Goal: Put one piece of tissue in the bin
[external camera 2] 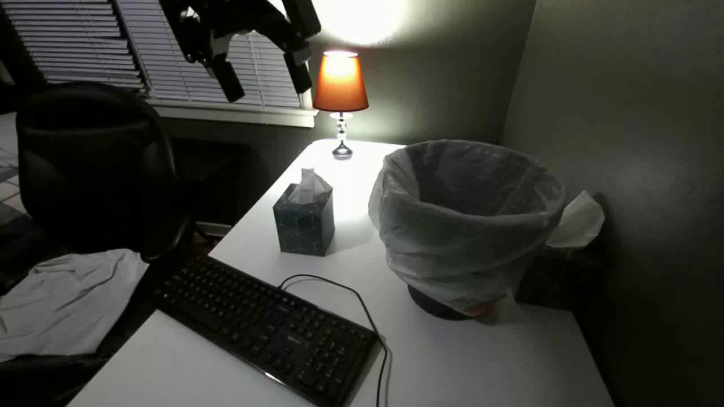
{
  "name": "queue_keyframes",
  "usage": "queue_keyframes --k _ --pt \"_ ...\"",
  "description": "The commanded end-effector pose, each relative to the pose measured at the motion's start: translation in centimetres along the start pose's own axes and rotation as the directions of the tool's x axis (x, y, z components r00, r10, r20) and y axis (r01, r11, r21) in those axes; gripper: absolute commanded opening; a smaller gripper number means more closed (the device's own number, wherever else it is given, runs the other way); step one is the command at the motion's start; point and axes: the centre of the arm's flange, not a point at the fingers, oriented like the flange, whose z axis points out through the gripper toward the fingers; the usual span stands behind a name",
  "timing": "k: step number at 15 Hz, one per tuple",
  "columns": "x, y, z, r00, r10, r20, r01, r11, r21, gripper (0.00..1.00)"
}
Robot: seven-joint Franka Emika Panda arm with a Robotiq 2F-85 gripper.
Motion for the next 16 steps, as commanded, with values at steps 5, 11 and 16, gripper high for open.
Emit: queue_keyframes --k 5,11,16 --pt "0.0 0.0 0.0 1.0 0.0 0.0 0.0 1.0 0.0 1.0" --pt "2.3 -1.0 3.0 0.999 0.042 -0.033 -0.041 0.998 0.054 1.0" --pt "5.3 -3.5 7.2 0.992 0.076 -0.098 -0.063 0.989 0.134 1.0"
